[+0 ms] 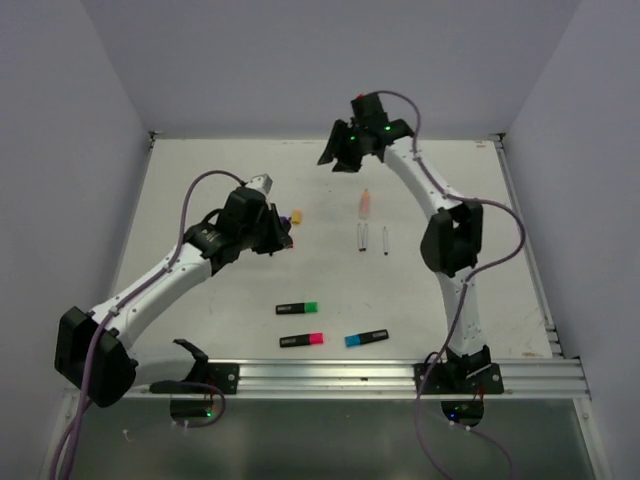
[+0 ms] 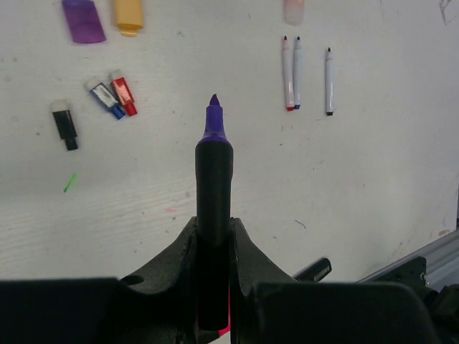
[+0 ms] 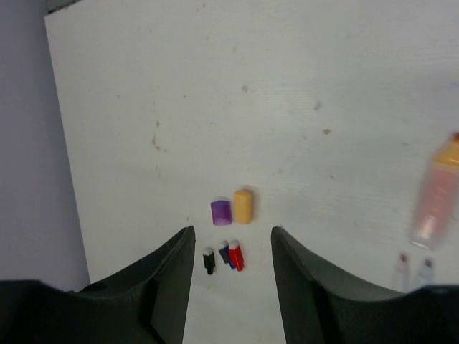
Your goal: Open the pen caps
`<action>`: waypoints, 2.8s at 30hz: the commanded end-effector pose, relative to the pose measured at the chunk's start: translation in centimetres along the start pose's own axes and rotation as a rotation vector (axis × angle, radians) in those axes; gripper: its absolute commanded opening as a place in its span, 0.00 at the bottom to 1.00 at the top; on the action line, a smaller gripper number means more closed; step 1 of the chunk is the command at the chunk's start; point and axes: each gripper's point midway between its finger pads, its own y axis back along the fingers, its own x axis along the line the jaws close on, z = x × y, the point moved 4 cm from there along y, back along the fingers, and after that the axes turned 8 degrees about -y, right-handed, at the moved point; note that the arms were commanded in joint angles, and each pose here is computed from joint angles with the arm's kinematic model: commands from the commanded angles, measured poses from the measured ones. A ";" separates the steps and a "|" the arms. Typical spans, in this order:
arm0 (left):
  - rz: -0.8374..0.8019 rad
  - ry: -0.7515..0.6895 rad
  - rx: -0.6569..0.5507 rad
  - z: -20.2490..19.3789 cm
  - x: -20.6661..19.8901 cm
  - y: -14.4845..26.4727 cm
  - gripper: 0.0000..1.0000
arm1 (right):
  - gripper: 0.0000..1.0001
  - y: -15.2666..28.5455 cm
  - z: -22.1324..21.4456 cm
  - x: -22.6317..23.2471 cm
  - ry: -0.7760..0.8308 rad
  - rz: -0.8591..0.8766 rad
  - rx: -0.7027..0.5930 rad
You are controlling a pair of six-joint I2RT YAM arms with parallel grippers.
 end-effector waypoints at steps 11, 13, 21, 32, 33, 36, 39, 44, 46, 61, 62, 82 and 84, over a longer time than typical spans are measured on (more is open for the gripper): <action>-0.291 -0.030 0.052 5.1 -7.0 -11.2 0.00 | 0.48 15.9 -11.2 -11.1 -0.024 -0.116 0.125; -0.319 -0.030 0.071 5.3 -7.7 -12.6 0.00 | 0.47 17.2 -12.7 -11.7 -0.024 -0.111 0.140; -0.380 0.024 0.119 5.9 -9.3 -19.7 0.00 | 0.48 20.9 -13.2 -11.2 -0.016 -0.080 0.067; -0.558 0.090 -0.009 7.8 -11.2 -24.0 0.00 | 0.48 21.8 -14.3 -12.1 -0.016 -0.084 0.079; -0.574 0.113 -0.015 7.9 -11.2 -24.0 0.00 | 0.48 21.8 -14.5 -12.3 -0.015 -0.089 0.084; -0.590 0.126 -0.041 8.2 -11.0 -24.8 0.00 | 0.48 21.9 -14.5 -12.6 -0.009 -0.103 0.089; -0.574 0.132 -0.049 8.2 -10.5 -25.8 0.00 | 0.48 22.1 -14.4 -12.6 0.004 -0.112 0.088; -0.529 0.151 -0.081 8.3 -9.3 -26.5 0.00 | 0.48 22.0 -14.3 -12.8 0.007 -0.125 0.088; -0.521 0.149 -0.089 8.2 -9.0 -26.8 0.01 | 0.48 21.8 -14.4 -12.9 0.003 -0.133 0.094; -0.367 0.182 -0.045 6.2 -5.9 -28.9 0.11 | 0.48 21.4 -14.1 -13.4 -0.006 -0.149 0.092; -0.363 0.182 -0.044 6.2 -5.9 -29.0 0.12 | 0.48 21.5 -14.1 -13.4 -0.008 -0.150 0.092; -0.282 0.166 0.030 3.8 -4.1 -28.4 0.63 | 0.48 21.1 -14.5 -14.6 0.052 -0.200 0.151; -0.269 0.157 0.029 3.9 -4.0 -27.8 0.65 | 0.48 21.3 -14.1 -14.4 0.078 -0.205 0.147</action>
